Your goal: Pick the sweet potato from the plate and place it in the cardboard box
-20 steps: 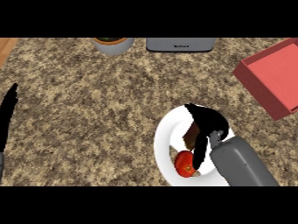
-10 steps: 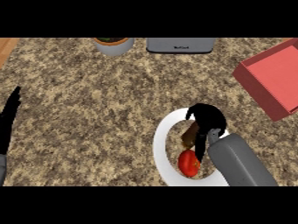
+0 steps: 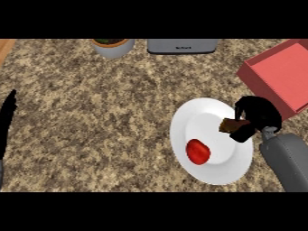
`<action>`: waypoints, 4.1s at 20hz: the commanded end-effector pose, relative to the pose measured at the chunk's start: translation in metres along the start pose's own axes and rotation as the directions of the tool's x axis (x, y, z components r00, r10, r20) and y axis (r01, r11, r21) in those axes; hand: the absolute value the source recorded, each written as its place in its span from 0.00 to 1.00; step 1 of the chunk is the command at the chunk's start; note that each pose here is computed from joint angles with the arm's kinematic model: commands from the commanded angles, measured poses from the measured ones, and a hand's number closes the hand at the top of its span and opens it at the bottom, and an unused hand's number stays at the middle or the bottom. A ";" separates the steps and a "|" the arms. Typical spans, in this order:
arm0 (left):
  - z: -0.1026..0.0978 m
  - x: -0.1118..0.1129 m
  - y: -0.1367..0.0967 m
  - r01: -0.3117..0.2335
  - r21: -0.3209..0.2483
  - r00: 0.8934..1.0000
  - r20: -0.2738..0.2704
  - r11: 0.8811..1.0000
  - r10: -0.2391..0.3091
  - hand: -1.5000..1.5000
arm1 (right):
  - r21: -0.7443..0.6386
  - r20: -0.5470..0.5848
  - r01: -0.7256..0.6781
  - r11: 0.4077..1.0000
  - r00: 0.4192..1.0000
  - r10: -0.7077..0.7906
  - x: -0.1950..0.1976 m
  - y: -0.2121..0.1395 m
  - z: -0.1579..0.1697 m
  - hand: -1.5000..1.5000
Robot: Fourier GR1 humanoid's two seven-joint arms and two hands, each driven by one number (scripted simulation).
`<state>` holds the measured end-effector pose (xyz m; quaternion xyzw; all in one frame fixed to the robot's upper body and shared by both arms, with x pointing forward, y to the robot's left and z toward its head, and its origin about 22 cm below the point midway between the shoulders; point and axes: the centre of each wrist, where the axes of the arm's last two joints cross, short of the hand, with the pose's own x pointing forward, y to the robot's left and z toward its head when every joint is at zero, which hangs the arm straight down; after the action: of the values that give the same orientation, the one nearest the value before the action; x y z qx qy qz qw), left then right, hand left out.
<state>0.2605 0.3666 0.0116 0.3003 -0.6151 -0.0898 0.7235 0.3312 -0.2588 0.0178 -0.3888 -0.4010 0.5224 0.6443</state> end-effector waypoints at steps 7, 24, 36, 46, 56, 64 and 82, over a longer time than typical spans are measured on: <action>0.007 -0.007 0.004 -0.023 0.031 0.999 -0.025 0.999 0.024 0.50 | -0.354 -0.105 0.013 0.935 0.993 -0.054 -0.247 -0.114 0.076 1.00; -0.005 0.025 -0.004 0.002 -0.031 0.999 0.043 1.000 0.000 0.50 | -0.586 0.261 0.280 0.760 0.953 -0.150 -0.319 -0.175 0.105 1.00; -0.019 0.038 -0.013 -0.020 -0.060 0.996 0.085 0.998 0.025 0.50 | -0.491 0.322 0.510 0.706 0.859 -0.397 -0.255 -0.228 0.050 1.00; -0.014 0.044 -0.031 -0.006 -0.094 0.995 0.098 0.996 0.015 0.50 | -0.475 0.286 0.524 0.707 0.852 -0.439 -0.210 -0.210 0.006 1.00; -0.010 0.033 -0.032 -0.014 -0.080 0.994 0.103 0.997 0.022 0.50 | -0.397 0.146 0.578 0.713 0.807 -0.573 -0.191 -0.174 -0.017 0.00; -0.014 0.031 -0.023 0.000 -0.072 0.995 0.101 0.997 0.007 0.50 | -0.420 0.264 0.635 0.648 0.769 -0.583 -0.184 -0.160 -0.024 0.00; -0.014 0.031 -0.014 -0.020 -0.053 0.996 0.089 0.998 0.025 0.50 | -0.506 0.519 0.838 0.206 0.486 -0.703 -0.276 -0.196 0.051 0.00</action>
<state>0.2824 0.3420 0.0224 0.2703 -0.6449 -0.1132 0.7059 0.3422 -0.5320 0.1787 -0.3089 -0.7544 -0.0157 0.5790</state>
